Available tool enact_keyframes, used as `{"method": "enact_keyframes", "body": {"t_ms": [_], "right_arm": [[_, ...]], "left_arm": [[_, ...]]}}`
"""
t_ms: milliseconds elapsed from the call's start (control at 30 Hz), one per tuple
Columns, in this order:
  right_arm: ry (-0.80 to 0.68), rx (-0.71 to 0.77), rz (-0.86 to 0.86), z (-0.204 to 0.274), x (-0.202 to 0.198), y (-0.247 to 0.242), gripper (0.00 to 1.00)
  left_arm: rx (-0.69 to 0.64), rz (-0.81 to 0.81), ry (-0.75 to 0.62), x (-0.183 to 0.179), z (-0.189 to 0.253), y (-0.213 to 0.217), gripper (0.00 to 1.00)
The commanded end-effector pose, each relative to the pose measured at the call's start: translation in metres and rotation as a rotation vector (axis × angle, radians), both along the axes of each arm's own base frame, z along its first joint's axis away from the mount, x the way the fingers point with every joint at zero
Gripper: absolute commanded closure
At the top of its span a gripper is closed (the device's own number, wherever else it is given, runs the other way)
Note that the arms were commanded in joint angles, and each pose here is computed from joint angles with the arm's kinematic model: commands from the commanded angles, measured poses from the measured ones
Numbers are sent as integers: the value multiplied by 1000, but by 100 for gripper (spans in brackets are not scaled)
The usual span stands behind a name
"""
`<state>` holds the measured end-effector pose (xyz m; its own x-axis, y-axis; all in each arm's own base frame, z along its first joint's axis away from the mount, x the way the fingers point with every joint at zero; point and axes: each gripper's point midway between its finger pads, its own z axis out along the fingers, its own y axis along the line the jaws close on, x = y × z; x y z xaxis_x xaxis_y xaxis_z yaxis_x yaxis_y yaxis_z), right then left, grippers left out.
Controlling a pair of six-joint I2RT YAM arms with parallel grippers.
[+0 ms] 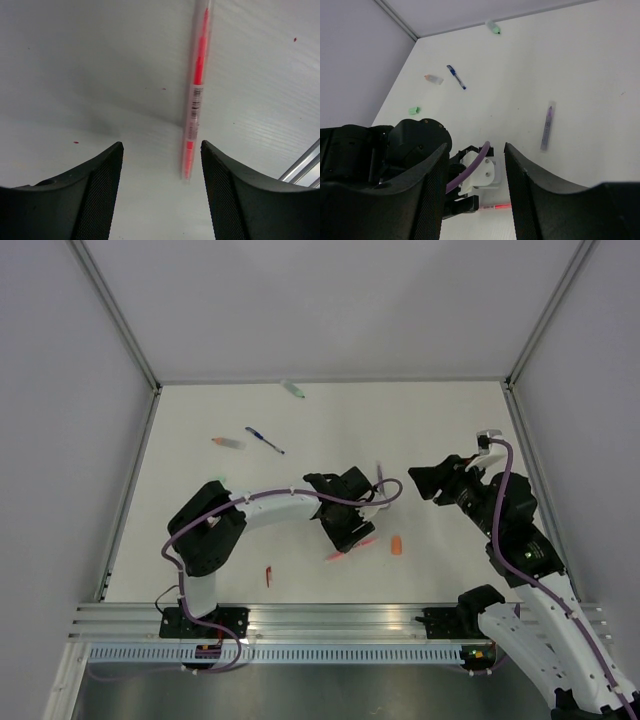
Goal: Insert the pens into the pen caps
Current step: Move the pen to the center of the board.
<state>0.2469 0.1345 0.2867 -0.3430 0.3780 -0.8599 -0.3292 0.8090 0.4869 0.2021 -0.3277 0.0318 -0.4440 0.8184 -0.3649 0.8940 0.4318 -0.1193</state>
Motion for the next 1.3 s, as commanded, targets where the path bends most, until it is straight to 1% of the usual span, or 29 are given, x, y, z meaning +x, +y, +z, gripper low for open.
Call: {"method": "enact_keyframes", "body": {"t_ms": [0, 100, 200, 333, 433, 467, 500, 567, 633, 700, 767, 800, 833, 900, 1033, 1133, 1267], "right_arm": [[-30, 14, -12, 10, -7, -5, 46], [-46, 18, -16, 17, -11, -7, 46], [-67, 24, -22, 27, -15, -10, 46], [-82, 30, -19, 35, -17, -10, 45], [-69, 32, -6, 30, -16, -7, 45], [-45, 42, -2, 23, -15, -5, 45], [2, 44, -8, 8, -13, -4, 45], [119, 33, 2, -28, -10, 2, 47], [191, 38, -6, -47, -9, 3, 48], [230, 28, -10, -63, -8, 3, 48], [227, 34, -16, -68, -11, 2, 48], [219, 40, -19, -67, -11, 1, 48], [215, 42, -22, -67, -12, 1, 48], [194, 42, -27, -60, -15, -2, 47], [177, 10, -63, -53, -19, -13, 46], [152, 8, -80, -45, -22, -18, 46], [133, 6, -79, -39, -26, -20, 46]], "left_arm": [[23, -13, -114, 11, 4, 5, 31], [62, 1, -119, 8, -8, 9, 31], [92, -26, -130, -1, -19, 8, 31], [44, -57, -149, -18, -14, -11, 30], [34, -13, -182, -13, -6, -12, 29], [40, 5, -203, -9, -4, -10, 29], [43, 24, -235, -3, 5, -8, 28], [31, 50, -257, 4, 15, -5, 27], [-22, 69, -259, 8, 34, -6, 27], [-83, 50, -224, 2, 46, -13, 26], [-136, 26, -187, -7, 58, -19, 25], [-179, -10, -124, -21, 61, -26, 25], [-210, -29, -93, -28, 63, -31, 25], [-245, -71, -4, -48, 59, -37, 25], [-205, -103, 3, -69, 35, -45, 25], [-190, -85, 17, -78, 18, -55, 19], [-144, -49, -25, -68, 5, -56, 19]]}}
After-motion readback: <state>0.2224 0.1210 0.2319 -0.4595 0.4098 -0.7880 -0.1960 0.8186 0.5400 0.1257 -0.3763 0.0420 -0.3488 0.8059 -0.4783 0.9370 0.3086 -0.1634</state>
